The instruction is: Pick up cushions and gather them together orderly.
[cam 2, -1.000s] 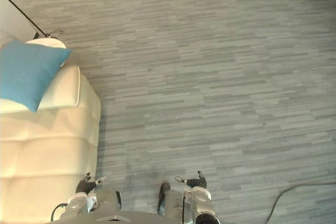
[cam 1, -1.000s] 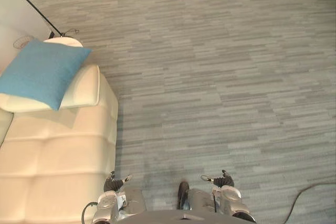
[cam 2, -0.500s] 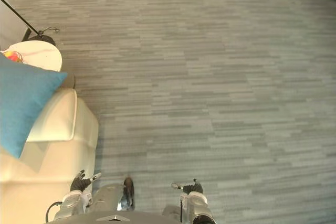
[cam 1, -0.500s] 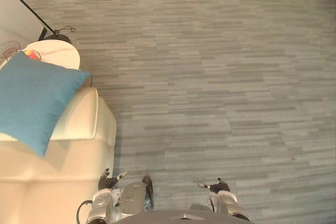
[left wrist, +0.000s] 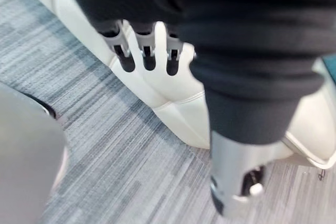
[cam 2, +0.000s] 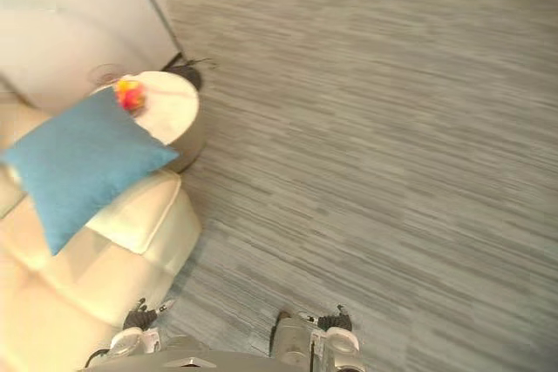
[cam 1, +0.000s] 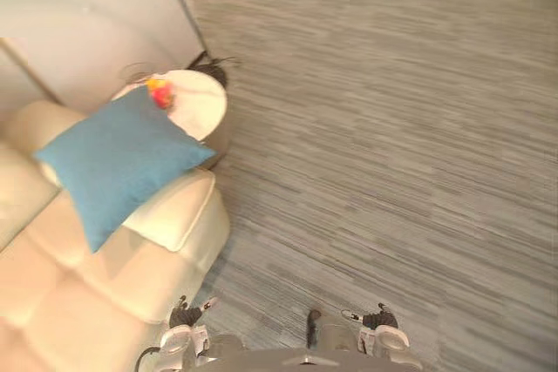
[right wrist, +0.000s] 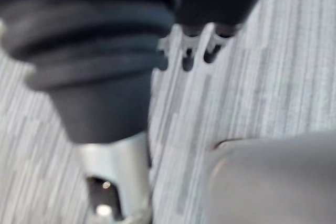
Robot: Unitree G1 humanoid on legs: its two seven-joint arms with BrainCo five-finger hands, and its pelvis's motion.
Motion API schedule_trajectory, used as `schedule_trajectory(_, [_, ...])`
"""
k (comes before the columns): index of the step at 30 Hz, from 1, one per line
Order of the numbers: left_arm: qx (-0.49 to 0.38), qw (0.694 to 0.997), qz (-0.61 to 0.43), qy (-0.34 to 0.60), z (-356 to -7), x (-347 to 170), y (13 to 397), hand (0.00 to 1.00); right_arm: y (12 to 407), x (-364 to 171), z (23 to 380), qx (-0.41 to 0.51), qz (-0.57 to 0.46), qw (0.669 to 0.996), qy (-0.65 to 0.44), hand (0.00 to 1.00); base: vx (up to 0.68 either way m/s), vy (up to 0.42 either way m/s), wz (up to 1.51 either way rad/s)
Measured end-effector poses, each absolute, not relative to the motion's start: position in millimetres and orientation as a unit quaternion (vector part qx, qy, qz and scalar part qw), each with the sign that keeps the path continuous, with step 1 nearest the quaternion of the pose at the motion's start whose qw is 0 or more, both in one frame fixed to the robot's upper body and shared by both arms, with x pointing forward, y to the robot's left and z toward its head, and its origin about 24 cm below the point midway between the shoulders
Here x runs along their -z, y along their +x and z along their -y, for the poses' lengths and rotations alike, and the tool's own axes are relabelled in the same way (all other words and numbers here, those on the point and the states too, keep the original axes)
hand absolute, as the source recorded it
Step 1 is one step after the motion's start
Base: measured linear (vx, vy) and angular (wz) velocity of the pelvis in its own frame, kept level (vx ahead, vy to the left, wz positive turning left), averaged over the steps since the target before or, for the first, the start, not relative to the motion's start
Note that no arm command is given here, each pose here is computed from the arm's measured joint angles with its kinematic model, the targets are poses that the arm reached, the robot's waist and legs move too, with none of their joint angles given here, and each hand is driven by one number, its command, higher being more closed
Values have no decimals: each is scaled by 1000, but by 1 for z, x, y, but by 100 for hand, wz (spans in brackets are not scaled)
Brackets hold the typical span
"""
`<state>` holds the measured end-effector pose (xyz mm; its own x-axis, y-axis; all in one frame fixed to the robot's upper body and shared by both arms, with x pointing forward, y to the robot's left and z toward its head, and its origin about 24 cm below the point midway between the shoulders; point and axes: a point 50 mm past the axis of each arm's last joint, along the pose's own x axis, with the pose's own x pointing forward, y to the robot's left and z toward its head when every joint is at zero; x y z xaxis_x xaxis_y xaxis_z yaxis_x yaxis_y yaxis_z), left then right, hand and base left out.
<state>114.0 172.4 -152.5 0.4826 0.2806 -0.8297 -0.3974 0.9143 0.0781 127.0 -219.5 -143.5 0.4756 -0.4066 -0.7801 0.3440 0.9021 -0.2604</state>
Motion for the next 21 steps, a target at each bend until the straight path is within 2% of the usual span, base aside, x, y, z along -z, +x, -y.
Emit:
schedule_trajectory(4, [-189,866,-461,-44,-179,150,116,0,122,145,218,224,-468,855,-26,0,199,-145,125])
schedule_trajectory(8, [-177,868,-462,-29,-181,150,118,0,120,147,219,228,-474,850,-19,0,152,60,90])
schedule_trajectory(15, [-185,869,-459,-5,-200,148,122,0,128,148,199,210,-472,856,-1,0,113,102,34])
schedule_trajectory(21, [-174,863,-475,7,-202,152,115,0,122,149,208,195,-481,855,-20,0,17,82,29])
